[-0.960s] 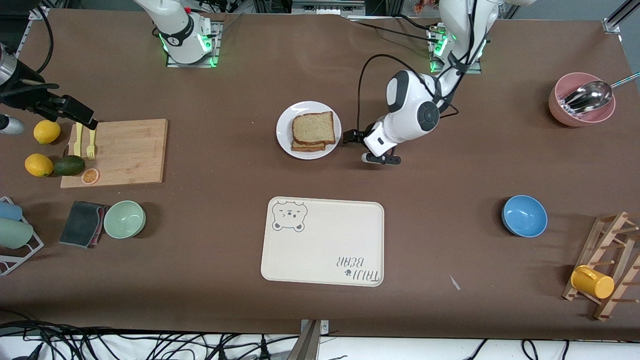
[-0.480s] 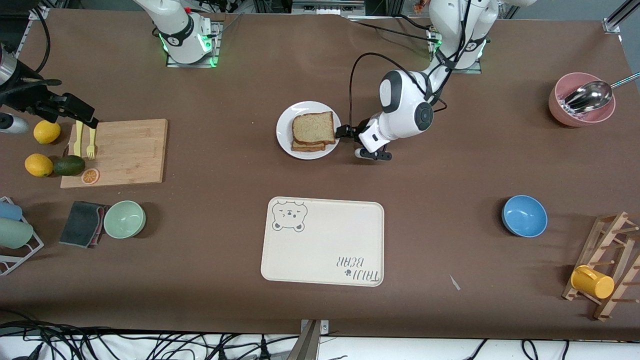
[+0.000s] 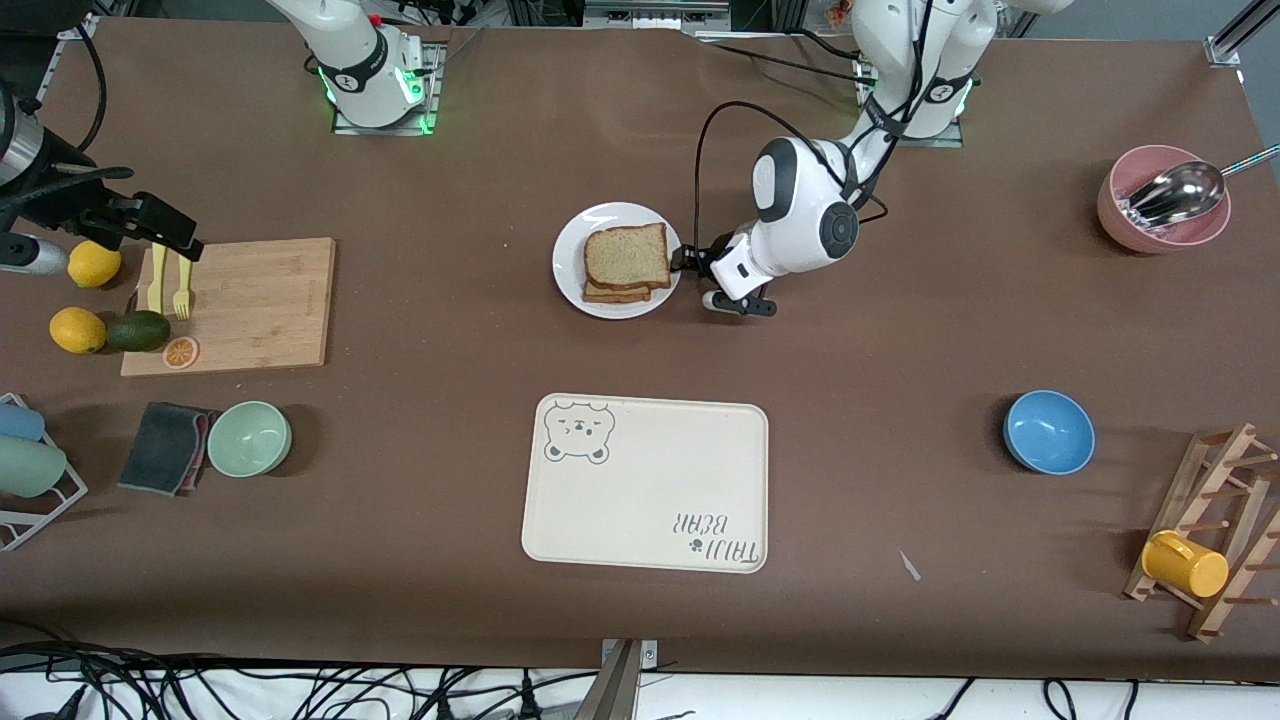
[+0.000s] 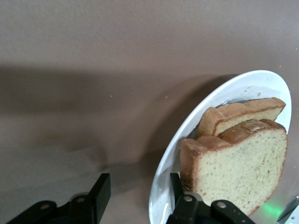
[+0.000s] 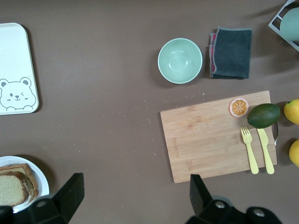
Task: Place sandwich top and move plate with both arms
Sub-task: 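Grasp the white plate rim with the left gripper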
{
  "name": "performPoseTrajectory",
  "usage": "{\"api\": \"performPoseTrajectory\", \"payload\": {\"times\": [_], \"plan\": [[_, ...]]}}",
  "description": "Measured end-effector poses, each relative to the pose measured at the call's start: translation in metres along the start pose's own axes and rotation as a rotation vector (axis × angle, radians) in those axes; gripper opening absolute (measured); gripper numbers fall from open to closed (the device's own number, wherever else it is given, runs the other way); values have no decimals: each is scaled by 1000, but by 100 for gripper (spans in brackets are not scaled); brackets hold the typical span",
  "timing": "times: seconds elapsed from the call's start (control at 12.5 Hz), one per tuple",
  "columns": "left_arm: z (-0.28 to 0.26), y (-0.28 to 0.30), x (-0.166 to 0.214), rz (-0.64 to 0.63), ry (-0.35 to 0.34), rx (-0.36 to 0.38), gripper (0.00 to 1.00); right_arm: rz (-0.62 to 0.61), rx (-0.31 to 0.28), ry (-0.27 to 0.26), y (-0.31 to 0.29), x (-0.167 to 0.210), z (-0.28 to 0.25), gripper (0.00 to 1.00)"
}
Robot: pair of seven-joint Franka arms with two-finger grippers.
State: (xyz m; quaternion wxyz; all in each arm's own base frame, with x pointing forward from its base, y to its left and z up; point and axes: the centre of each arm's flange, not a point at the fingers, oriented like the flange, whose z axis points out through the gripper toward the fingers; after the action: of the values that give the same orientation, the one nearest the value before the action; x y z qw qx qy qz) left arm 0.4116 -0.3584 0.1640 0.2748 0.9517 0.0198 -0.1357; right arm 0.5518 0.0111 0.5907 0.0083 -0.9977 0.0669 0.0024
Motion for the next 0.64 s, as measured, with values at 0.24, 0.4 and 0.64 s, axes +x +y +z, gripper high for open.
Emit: {"api": "performPoseTrajectory", "payload": {"times": [0.24,0.4,0.64], "plan": [[9,9,-11,-34,-15,-41,59,-2,0,1,-1,0,0,100],[12,12,-14,-36,-21,-45,59,-2,0,1,-1,0,0,100],[13,10,-14,-33,-23,-43,55,-2,0,-1,-1,1,1,100]]}}
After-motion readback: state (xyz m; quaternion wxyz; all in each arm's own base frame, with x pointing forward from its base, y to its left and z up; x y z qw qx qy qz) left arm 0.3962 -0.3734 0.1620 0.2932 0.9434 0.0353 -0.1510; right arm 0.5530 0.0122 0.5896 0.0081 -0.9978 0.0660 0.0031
